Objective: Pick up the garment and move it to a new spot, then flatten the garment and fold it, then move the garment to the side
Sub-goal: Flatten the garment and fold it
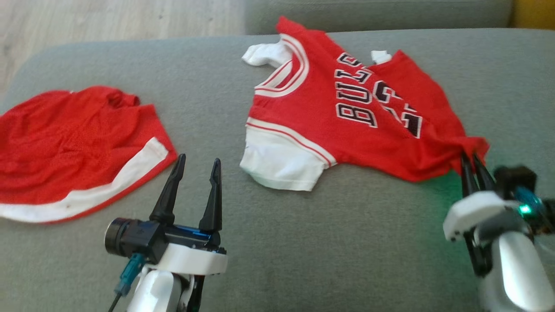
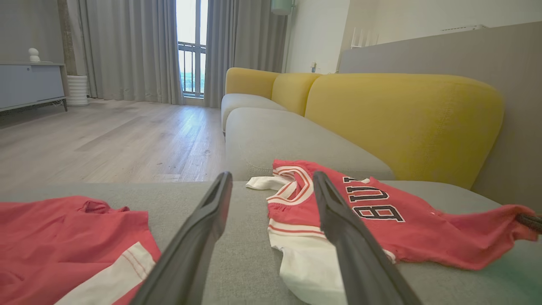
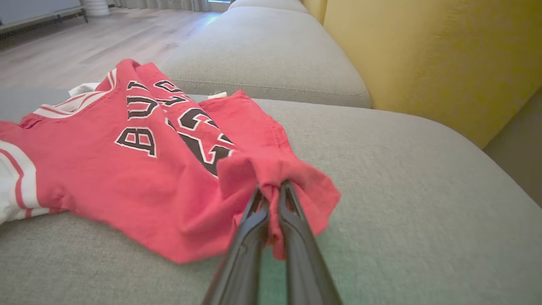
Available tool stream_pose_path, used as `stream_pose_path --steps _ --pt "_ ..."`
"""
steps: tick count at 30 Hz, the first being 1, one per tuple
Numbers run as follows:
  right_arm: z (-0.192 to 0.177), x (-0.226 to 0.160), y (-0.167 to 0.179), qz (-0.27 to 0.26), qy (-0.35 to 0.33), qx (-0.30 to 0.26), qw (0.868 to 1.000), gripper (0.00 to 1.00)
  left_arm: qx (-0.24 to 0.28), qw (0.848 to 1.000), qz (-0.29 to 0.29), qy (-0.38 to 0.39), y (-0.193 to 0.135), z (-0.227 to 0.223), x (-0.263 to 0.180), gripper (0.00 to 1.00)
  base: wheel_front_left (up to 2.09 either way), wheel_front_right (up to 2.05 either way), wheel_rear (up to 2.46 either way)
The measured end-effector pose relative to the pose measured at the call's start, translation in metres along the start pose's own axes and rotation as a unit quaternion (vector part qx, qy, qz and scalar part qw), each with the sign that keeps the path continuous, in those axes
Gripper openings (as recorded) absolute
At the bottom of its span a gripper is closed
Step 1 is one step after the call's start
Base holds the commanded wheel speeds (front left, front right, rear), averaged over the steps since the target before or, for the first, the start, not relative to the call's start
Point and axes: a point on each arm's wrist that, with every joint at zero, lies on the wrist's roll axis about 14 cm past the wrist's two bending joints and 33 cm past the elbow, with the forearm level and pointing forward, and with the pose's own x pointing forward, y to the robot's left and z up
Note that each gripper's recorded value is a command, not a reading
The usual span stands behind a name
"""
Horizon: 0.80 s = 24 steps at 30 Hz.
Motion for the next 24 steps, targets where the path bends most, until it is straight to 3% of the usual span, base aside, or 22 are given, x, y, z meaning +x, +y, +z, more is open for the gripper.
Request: stream_pose_path --steps 8,9,10,11,15,24 --pt "-0.008 0.048 0.034 0.043 0.074 -0.067 0.994 0.00 0.003 1.000 0.028 0.012 0.018 -0.006 -0.006 1.00 0.00 0.00 0.00" --pt "-0.011 0.051 0.036 0.047 0.082 -0.065 0.993 0.15 0.003 0.999 0.030 0.013 0.020 -0.007 -0.007 1.00 0.00 0.00 0.00" --pt "-0.015 0.053 0.038 0.049 0.091 -0.064 0.993 0.93 0.003 0.999 0.033 0.014 0.021 -0.007 -0.008 1.00 0.00 0.00 0.00" --pt "-0.019 0.055 0.040 0.050 0.101 -0.066 0.991 1.00 0.004 0.999 0.035 0.015 0.022 -0.008 -0.009 1.00 0.00 0.00 0.00" --pt "-0.023 0.058 0.043 0.055 0.106 -0.066 0.991 1.00 0.004 0.999 0.037 0.017 0.024 -0.009 -0.010 1.00 0.00 0.00 0.00" --pt "0.017 0.049 0.034 0.046 -0.013 -0.001 0.999 1.00 0.002 1.000 0.024 0.008 0.017 -0.004 -0.001 1.00 0.00 0.00 0.00"
